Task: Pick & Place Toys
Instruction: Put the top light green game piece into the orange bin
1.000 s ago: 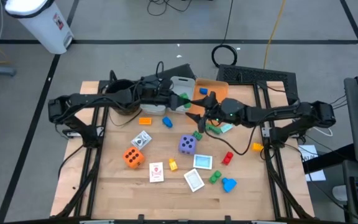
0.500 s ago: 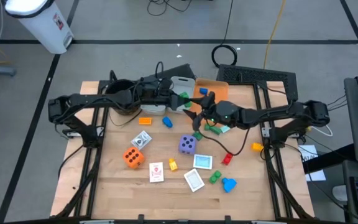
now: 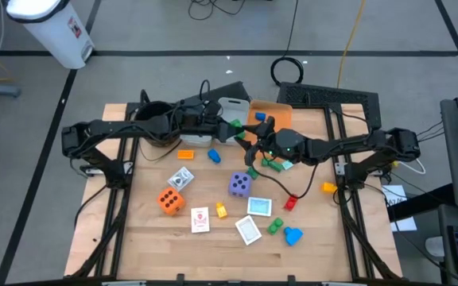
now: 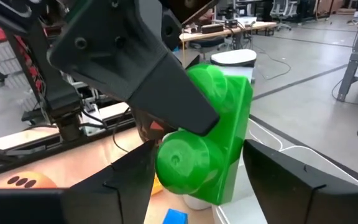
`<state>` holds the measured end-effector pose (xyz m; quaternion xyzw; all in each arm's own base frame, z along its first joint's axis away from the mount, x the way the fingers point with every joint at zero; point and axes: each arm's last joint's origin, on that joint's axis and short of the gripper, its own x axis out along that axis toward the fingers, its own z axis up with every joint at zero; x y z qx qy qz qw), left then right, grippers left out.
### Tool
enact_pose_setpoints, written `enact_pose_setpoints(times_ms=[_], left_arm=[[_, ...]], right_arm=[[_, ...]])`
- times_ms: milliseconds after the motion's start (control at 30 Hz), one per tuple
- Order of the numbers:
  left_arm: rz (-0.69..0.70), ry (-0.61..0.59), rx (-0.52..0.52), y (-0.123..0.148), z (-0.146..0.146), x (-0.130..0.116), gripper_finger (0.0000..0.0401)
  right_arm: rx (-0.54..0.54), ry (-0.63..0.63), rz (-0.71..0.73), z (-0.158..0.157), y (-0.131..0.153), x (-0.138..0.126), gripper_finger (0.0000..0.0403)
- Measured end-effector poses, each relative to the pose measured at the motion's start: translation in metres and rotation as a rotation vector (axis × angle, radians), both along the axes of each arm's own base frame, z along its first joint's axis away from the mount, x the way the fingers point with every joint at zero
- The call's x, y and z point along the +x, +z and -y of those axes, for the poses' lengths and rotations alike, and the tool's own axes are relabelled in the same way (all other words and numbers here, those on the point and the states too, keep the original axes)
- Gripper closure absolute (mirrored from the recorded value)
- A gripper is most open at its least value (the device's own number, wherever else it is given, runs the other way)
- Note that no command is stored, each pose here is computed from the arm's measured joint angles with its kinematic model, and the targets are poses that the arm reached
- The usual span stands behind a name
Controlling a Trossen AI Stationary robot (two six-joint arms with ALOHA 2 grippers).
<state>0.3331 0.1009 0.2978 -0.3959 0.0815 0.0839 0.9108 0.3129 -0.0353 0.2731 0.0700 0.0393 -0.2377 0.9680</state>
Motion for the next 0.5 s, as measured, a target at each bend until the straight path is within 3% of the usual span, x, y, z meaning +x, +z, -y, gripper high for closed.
enact_pose_setpoints(times_ms=[333,500], left_arm=[[-0.005,0.008,-0.005,-0.0007,0.0012,0.0005,0.0222],[-0.002,0.022,-0.015,-0.0005,0.0008,0.0006,0.0222]], right_arm=[[0.004,-0.011,-0.027,0.0025,-0.0022,-0.0007,0.0222],[0.005,-0.012,-0.017,0.0026,-0.0014,-0.0006,0.0224]])
